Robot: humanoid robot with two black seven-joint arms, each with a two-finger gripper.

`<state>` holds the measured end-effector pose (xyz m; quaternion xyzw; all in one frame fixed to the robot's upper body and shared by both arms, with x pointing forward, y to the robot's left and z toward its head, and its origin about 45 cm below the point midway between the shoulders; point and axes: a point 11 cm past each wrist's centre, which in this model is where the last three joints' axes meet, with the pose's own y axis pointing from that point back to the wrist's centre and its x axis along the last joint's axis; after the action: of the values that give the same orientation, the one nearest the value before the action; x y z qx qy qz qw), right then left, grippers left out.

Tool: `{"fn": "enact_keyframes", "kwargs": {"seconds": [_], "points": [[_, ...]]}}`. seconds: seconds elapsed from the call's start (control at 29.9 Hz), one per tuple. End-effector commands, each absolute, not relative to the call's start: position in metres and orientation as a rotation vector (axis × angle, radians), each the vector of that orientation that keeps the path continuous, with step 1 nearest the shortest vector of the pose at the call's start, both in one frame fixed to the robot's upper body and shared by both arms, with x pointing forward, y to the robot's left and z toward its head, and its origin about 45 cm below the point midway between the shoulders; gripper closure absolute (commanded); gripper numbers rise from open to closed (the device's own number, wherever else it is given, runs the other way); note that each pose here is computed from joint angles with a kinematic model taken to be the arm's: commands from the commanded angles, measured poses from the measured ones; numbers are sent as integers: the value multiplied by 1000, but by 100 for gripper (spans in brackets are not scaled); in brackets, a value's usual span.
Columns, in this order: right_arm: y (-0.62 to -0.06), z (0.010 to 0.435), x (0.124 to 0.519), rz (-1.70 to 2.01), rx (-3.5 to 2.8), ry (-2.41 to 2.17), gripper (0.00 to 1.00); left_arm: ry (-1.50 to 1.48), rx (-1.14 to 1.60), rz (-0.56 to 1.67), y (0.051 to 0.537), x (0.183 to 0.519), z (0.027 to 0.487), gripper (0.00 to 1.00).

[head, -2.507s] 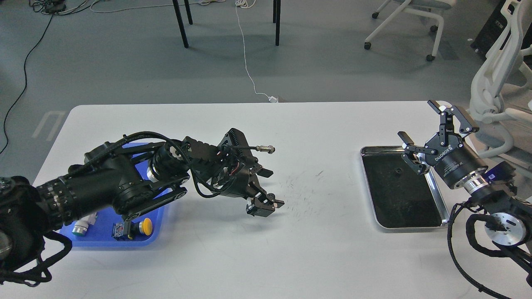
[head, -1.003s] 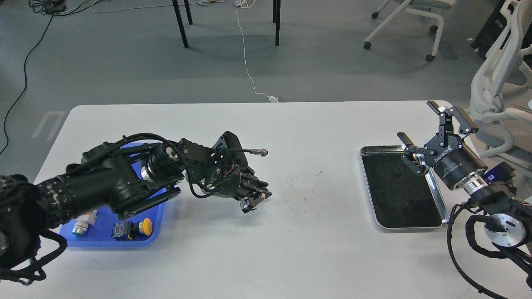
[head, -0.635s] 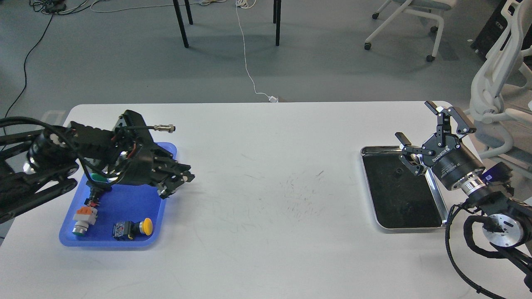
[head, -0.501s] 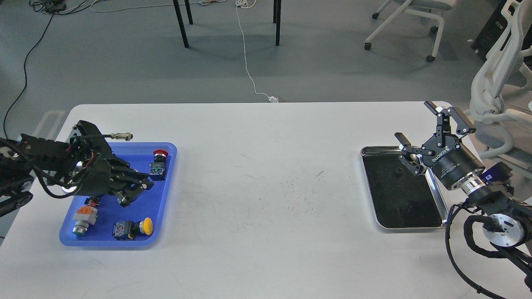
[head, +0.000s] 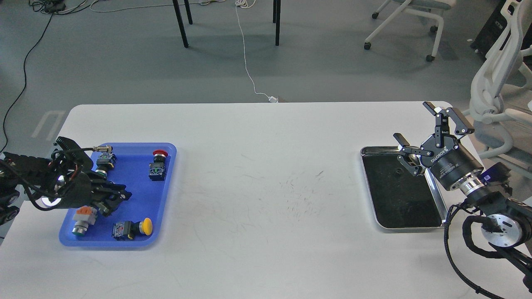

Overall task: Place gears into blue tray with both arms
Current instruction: 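Carry the part into the blue tray and open the left gripper, then raise the left arm and reach the right gripper into the metal tray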

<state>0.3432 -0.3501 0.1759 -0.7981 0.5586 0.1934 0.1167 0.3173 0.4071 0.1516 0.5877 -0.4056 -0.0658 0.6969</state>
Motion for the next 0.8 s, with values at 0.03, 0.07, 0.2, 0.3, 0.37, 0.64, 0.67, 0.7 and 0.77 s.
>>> {"fn": "enact_keyframes", "kwargs": {"seconds": [0.03, 0.07, 0.2, 0.3, 0.37, 0.64, 0.67, 0.7, 0.77], "points": [[-351, 176, 343, 564, -2335, 1638, 2, -894, 1327, -140, 412, 318, 150, 61], [-351, 177, 343, 563, -2336, 1637, 2, -895, 1326, -138, 412, 319, 149, 49], [-352, 177, 344, 560, -2335, 1640, 2, -915, 1323, -120, 413, 322, 153, 16], [-352, 178, 344, 560, -2337, 1638, 2, -943, 1313, -81, 411, 330, 164, 14], [-353, 179, 345, 553, -2338, 1641, 2, -981, 1285, 2, 405, 345, 183, 14], [-366, 196, 349, 429, -2452, 1646, 2, -783, 656, 495, 314, 368, 259, 4], [-368, 201, 350, 375, -2510, 1639, 2, -711, 552, 555, 302, 368, 263, 2], [-368, 204, 350, 333, -2555, 1633, 2, -648, 486, 597, 295, 367, 262, 2], [-369, 213, 349, 185, -2714, 1605, 2, -482, 323, 718, 283, 366, 254, 2]]}}
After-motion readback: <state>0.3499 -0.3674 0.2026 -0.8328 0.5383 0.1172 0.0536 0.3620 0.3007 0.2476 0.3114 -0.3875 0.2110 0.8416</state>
